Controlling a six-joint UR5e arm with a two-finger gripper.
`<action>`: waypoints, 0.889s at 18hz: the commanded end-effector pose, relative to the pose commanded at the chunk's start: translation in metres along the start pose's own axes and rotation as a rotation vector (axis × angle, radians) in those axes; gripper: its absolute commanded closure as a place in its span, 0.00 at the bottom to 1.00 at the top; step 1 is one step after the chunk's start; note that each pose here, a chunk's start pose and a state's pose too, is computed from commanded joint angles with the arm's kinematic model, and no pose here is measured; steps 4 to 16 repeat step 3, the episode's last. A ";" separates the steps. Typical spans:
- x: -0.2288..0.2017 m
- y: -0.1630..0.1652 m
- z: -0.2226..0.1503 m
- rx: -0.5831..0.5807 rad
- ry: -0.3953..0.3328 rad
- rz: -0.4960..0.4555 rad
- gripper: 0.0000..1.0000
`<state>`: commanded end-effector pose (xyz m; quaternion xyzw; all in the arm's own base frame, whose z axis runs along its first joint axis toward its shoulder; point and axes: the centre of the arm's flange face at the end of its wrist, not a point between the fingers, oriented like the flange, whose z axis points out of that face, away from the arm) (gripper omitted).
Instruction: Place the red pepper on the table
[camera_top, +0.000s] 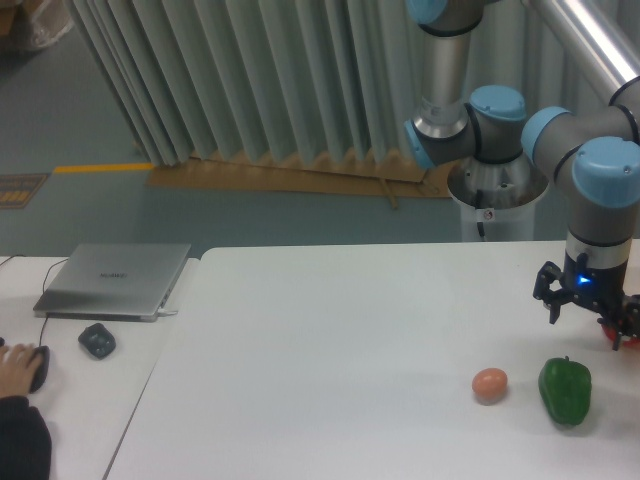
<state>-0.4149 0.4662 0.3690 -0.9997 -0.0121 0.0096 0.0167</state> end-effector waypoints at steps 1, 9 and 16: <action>0.000 0.001 -0.003 0.002 -0.003 -0.001 0.00; 0.000 0.001 -0.003 0.002 -0.003 -0.001 0.00; 0.000 0.001 -0.003 0.002 -0.003 -0.001 0.00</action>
